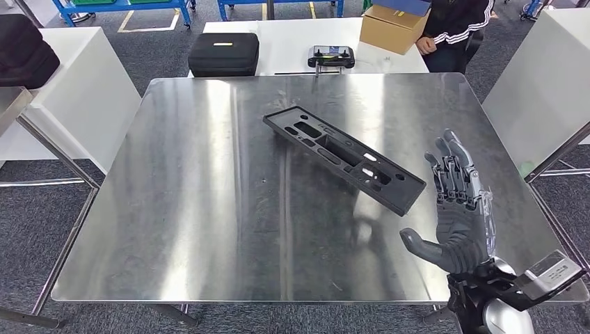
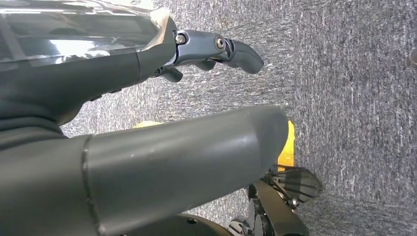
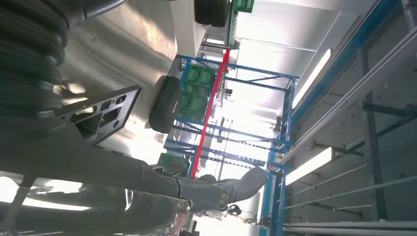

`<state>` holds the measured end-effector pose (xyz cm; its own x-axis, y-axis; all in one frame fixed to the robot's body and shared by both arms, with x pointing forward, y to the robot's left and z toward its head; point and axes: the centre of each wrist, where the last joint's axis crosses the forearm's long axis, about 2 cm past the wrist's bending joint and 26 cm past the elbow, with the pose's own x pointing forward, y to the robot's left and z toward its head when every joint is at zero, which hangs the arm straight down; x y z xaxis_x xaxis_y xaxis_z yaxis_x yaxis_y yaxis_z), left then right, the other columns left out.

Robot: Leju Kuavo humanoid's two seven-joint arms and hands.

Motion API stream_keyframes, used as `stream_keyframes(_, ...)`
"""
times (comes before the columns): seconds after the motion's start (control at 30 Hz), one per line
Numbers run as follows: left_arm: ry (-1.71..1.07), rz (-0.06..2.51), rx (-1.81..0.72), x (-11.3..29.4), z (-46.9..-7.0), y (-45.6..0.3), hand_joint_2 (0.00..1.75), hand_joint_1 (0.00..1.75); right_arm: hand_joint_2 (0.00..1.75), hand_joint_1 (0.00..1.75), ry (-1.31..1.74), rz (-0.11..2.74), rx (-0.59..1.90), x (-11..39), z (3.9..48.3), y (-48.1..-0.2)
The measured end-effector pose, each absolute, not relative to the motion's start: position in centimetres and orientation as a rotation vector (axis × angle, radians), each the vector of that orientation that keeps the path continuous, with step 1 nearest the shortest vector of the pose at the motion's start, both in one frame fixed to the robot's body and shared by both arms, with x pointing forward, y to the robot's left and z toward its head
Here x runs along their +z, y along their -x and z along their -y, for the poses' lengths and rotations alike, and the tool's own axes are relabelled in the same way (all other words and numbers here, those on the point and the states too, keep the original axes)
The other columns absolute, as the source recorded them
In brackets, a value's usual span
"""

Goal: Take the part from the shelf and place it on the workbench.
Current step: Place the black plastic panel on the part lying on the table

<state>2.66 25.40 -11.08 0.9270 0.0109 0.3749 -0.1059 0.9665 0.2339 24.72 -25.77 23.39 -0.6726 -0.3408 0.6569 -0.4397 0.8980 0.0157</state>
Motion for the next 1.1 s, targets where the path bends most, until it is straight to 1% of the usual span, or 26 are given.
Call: stream_keyframes(1.1,-0.256,0.378,0.065,-11.1,-25.1,-2.6,0.00,0.00,1.75,0.00,-0.557,2.345,0.176,22.0,26.0,-24.2)
